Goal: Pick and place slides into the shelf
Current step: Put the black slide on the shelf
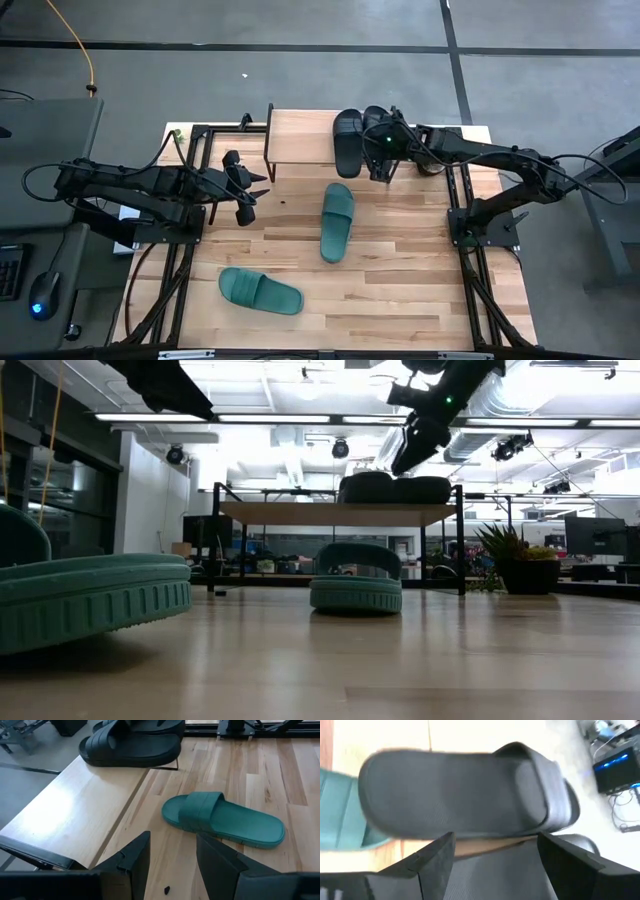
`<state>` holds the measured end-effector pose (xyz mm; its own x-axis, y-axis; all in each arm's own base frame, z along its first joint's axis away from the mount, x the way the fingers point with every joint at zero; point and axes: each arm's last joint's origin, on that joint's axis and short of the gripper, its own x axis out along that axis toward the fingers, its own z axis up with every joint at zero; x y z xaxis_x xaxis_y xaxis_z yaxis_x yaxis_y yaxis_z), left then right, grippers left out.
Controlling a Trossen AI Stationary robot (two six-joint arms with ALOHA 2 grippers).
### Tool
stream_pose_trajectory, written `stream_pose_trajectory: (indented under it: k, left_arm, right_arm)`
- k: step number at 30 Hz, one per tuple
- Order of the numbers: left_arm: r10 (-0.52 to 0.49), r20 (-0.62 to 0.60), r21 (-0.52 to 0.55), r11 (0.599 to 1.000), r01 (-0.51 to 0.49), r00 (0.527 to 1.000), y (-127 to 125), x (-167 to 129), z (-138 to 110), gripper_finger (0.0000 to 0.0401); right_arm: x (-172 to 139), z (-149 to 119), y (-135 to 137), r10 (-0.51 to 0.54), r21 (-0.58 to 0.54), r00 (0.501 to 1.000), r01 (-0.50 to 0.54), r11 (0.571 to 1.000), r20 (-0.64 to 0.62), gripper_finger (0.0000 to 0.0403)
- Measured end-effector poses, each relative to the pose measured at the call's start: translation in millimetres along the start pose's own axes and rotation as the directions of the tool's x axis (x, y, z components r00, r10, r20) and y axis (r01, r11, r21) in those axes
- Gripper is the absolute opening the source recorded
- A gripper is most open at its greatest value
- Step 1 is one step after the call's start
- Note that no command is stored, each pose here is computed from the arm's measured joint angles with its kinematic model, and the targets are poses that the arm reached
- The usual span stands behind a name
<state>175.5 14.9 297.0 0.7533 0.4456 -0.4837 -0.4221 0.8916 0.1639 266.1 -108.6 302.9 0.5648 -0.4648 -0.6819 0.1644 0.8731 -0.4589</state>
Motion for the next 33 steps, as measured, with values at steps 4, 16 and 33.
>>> stream_pose_trajectory:
  k: [4, 16, 33]
  left_arm:
    - [0.000, 0.000, 0.000, 1.000, 0.000, 1.000, 0, 0, 0, 0.0143]
    - [0.001, 0.004, -0.002, 1.000, -0.001, 1.000, 0, 0, 0, 0.0143]
    - [0.000, 0.015, 0.018, 1.000, 0.000, 1.000, 0, 0, 2, 0.0143]
  right_arm:
    - [0, 7, -3, -0.012, -0.010, 0.997, 0.013, 1.000, 0.075, 0.0273]
    - [0, 20, -10, -0.032, 0.017, 0.970, 0.029, 0.999, 0.241, 0.0273]
    - [69, 93, -34, 0.102, 0.037, 0.995, -0.102, 0.994, 0.000, 0.0273]
